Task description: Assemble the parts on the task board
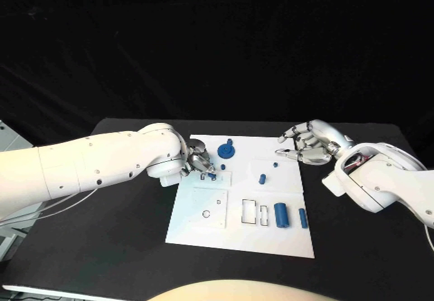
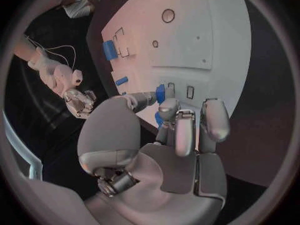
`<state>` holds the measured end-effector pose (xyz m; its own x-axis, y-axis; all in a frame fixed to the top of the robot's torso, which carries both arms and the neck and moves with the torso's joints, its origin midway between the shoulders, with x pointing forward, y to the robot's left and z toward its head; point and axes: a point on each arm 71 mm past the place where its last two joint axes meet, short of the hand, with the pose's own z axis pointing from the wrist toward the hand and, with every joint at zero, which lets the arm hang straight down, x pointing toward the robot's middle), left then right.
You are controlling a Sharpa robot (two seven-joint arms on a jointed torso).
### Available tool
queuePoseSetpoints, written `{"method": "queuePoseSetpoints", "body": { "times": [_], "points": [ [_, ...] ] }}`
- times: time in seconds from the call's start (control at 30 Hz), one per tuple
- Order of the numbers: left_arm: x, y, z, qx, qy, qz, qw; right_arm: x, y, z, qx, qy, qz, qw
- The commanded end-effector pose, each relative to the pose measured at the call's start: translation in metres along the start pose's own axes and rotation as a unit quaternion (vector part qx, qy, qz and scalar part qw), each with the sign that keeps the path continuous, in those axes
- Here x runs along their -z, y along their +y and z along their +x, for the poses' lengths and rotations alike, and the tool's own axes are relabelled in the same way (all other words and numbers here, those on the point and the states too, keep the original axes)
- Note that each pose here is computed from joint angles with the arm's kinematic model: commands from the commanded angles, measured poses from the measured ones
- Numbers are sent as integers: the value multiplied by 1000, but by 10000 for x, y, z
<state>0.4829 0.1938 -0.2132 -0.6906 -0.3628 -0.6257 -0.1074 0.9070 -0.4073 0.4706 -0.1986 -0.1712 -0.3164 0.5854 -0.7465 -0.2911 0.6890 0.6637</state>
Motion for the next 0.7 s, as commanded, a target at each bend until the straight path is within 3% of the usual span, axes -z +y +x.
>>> {"method": "queuePoseSetpoints", "body": {
  "times": [0.03, 0.33, 0.7],
  "points": [
    [-6, 6, -21, -13, -48, -5, 999, -1, 6, 16, 5, 8, -5, 1000],
    [-28, 13, 38, -35, -79, 1, 996, -2, 1, 15, 6, 8, -5, 1000],
    [-59, -21, 100, -53, -82, 6, 995, 1, -1, 15, 6, 8, -5, 1000]
  ]
}}
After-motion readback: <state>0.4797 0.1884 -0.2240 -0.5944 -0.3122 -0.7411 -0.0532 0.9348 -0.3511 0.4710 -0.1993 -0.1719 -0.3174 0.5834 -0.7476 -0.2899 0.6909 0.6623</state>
